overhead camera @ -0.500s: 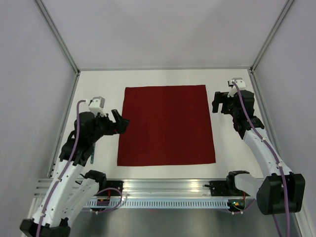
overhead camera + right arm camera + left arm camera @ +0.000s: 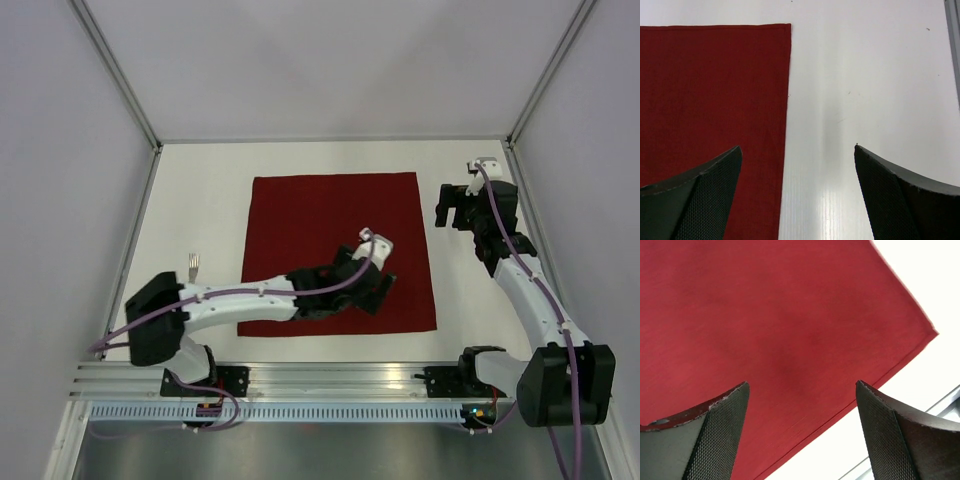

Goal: Fold the napkin, place the utensils inside, and roll it up
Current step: Fold the napkin at the center of the board.

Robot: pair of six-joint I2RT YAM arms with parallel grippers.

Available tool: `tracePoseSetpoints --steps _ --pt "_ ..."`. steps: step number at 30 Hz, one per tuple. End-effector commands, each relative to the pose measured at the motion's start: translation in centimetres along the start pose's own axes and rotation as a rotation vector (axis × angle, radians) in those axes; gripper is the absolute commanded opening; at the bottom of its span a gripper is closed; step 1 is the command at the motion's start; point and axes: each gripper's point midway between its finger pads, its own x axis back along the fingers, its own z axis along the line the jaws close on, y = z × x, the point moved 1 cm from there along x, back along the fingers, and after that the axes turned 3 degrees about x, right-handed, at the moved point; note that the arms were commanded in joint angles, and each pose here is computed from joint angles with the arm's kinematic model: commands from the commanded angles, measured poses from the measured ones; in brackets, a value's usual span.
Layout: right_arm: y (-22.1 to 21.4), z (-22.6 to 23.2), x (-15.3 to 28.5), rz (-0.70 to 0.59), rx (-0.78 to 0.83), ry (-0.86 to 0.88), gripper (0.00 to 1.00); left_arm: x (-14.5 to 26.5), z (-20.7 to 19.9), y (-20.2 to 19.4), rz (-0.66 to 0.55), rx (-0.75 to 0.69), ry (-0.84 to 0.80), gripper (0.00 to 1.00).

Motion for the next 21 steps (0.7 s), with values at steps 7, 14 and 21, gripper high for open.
tracePoseSetpoints --steps 7,14,21 --pt "1.5 -1.1 0.1 -0.01 -0.032 -0.043 0.97 -5.6 -13.8 0.1 -0.054 -0.142 -0.17 0.85" --pt "1.2 -2.4 0.1 0.001 -0.05 -0.069 0.96 -8.7 -17.9 -2.0 -0.02 -0.163 -0.242 0.77" --pt "0.9 -2.8 -0.2 0.016 -0.052 -0.072 0.95 -9.5 -20.3 -4.1 0.008 -0.182 -0.302 0.73"
